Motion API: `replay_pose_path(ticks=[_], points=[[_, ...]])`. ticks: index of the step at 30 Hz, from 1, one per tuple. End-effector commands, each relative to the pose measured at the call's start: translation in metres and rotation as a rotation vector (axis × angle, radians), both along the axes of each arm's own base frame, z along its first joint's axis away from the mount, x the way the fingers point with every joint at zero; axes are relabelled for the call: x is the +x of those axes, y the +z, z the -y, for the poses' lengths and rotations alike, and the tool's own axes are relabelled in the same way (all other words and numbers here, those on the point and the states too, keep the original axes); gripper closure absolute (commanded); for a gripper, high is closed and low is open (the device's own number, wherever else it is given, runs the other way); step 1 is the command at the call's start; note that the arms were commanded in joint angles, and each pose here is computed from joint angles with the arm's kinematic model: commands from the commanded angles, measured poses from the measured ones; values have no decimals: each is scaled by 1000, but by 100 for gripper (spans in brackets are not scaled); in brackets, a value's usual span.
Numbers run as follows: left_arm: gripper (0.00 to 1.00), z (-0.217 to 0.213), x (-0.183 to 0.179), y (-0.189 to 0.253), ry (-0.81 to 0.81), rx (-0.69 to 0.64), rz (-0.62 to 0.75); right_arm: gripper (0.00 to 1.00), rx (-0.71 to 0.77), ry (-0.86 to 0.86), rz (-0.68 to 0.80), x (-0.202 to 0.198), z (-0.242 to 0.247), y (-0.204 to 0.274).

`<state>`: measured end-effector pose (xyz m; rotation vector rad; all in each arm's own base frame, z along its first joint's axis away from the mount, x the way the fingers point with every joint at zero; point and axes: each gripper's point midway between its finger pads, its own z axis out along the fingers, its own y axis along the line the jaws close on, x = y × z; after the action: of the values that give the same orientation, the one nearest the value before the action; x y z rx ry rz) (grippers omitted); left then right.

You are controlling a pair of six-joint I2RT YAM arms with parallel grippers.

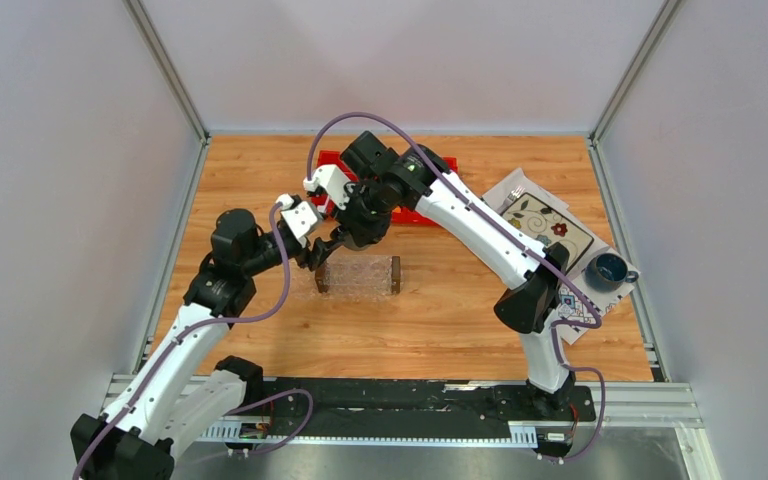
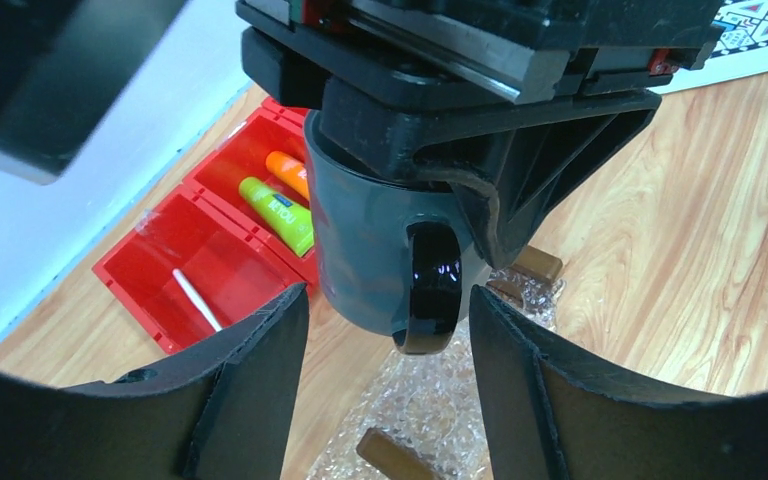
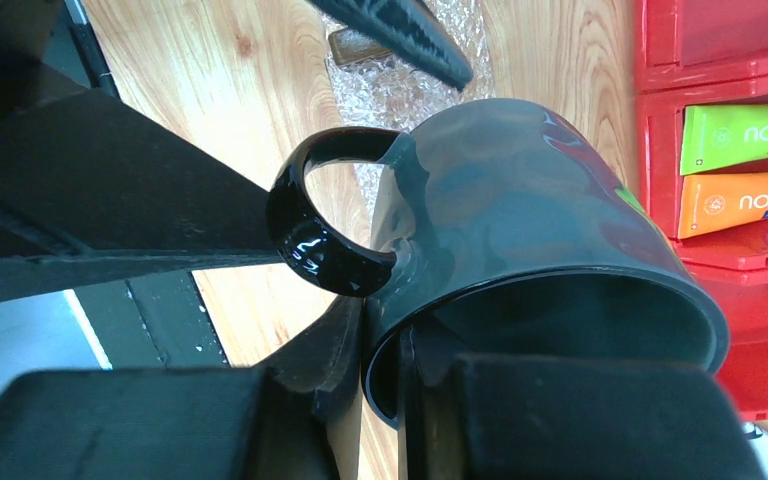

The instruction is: Prepare toiletry sets of a toothbrush and toothpaste on the tray

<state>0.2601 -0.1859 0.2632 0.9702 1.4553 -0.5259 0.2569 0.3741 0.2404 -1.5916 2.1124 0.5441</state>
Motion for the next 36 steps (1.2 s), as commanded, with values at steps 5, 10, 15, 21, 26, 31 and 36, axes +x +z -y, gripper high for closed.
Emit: replay_pose_path(ticks=[5,10,15,21,26,31,36], points=[[49,12,2,3,-48,17,64,89,159,18,72,0,-19,47],[64,17,3,6,-57,19,52,88,153,25,57,-3,-22,43],[100,18,2,4,-54,27,23,88,140,26,49,-4,-22,38],[100,16,-1,10,-39,-17,54,82,143,26,59,-4,-20,42],[100,16,-3,20,-29,-49,44,76,126,27,66,-6,-14,39],[100,19,-9,33,-50,-88,37,72,111,24,85,-4,-9,37],[100,18,-11,35,-46,-94,35,68,102,8,110,-2,-2,40]])
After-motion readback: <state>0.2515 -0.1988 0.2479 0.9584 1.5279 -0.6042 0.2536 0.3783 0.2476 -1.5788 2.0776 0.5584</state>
